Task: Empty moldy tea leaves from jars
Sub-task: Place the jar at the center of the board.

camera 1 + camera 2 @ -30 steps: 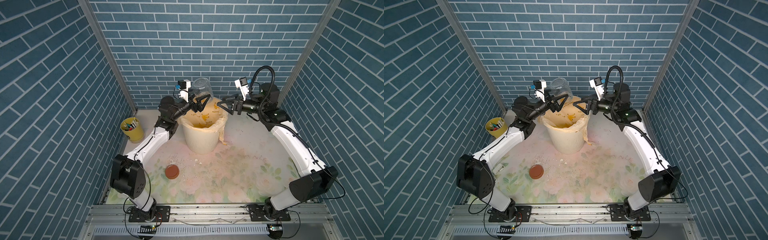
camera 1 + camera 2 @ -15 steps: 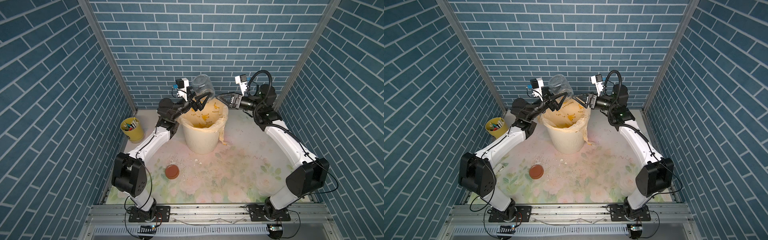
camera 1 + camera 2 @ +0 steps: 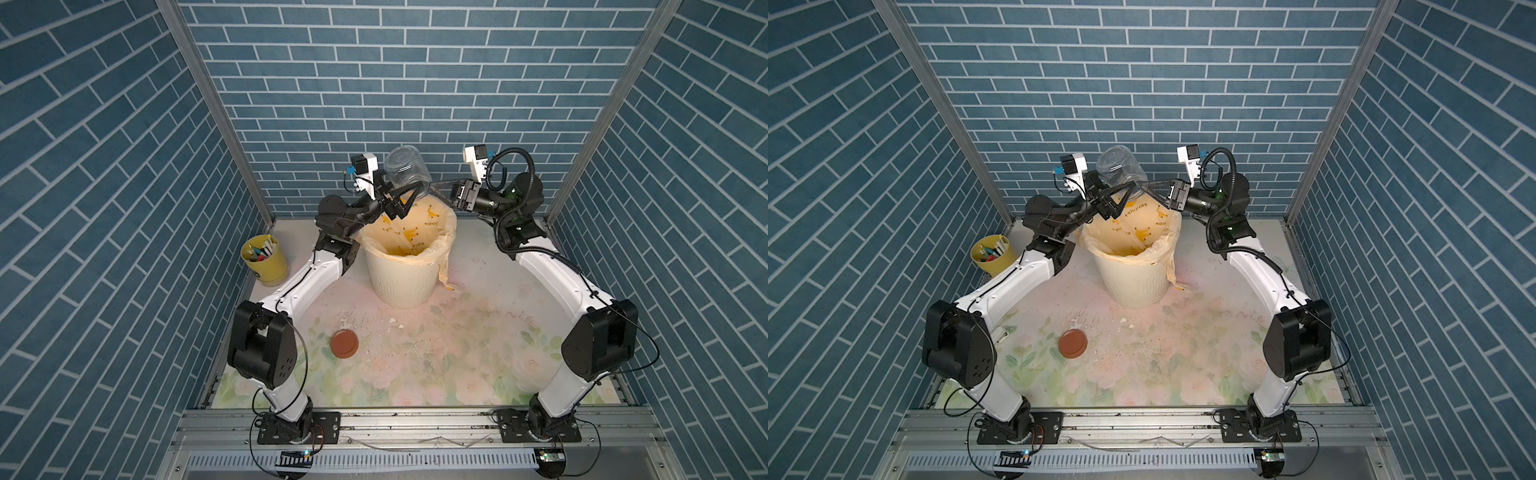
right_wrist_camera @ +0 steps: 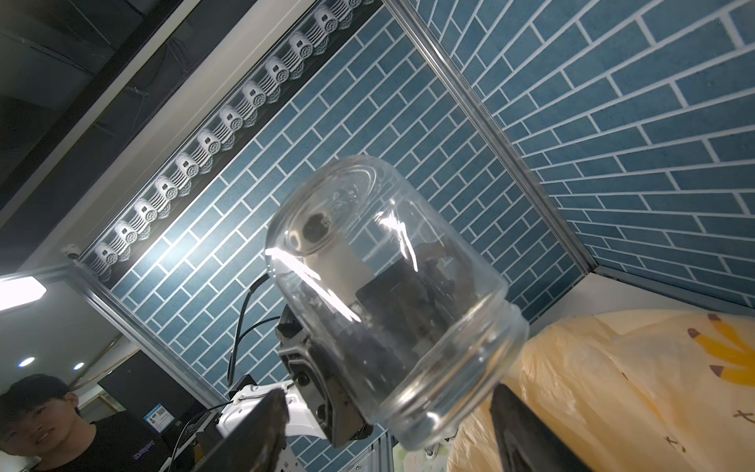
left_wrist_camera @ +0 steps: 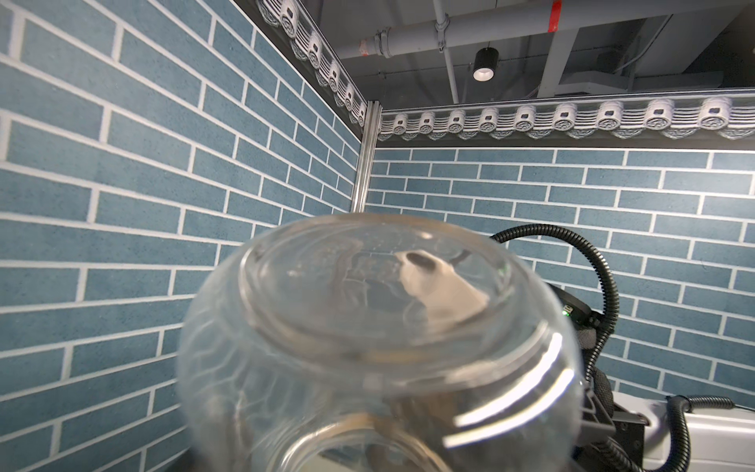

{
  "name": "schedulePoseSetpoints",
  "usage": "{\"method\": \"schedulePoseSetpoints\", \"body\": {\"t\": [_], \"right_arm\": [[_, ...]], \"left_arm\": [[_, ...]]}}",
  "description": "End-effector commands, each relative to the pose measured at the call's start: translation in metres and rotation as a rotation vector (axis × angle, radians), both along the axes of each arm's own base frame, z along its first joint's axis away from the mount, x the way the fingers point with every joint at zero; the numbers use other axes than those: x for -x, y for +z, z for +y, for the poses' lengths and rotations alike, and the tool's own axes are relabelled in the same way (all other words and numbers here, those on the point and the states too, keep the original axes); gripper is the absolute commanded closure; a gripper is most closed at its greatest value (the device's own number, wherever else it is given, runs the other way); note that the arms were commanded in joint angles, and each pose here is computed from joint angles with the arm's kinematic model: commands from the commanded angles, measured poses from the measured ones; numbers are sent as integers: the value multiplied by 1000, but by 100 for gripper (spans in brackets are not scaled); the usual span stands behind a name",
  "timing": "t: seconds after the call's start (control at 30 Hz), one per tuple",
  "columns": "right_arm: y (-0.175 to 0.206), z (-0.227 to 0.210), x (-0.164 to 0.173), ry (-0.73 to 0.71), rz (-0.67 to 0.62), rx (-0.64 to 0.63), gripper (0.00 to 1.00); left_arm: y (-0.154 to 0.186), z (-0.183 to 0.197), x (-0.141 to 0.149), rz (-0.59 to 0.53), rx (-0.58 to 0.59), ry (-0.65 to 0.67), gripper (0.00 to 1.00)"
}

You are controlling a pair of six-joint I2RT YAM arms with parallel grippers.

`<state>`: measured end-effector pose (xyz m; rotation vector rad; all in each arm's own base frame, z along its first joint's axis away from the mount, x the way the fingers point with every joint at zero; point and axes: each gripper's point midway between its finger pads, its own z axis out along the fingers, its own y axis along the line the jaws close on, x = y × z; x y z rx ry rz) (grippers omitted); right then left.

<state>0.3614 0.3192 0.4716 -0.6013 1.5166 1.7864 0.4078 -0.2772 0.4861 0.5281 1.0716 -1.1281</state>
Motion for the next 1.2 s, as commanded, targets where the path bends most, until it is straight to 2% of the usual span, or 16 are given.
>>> {"method": "schedulePoseSetpoints", "body": {"t": [0.0, 0.33, 0.53, 0.77, 0.93, 0.97, 1.07, 1.17], "right_arm": [[17, 7, 14, 65, -21, -50, 22], [39, 7, 18, 85, -54, -119, 29], [50, 6, 16, 106, -40, -183, 41], [58, 17, 15, 129, -41, -218, 50], [63, 23, 14, 146, -38, -221, 66], [62, 24, 13, 145, -32, -217, 72], [58, 26, 9, 138, -14, -214, 100], [57, 28, 6, 134, -5, -202, 100]], "left_arm": [[36, 4, 18, -120, 58, -17, 100], [29, 1, 21, -124, 52, -30, 100], [27, 0, 21, -120, 51, -36, 100], [27, -11, 27, -128, 27, -83, 100], [23, -14, 28, -125, 18, -95, 100], [23, -14, 29, -127, 14, -95, 100], [23, -13, 30, -133, 6, -83, 99], [21, -13, 31, -136, -12, -82, 94]]}}
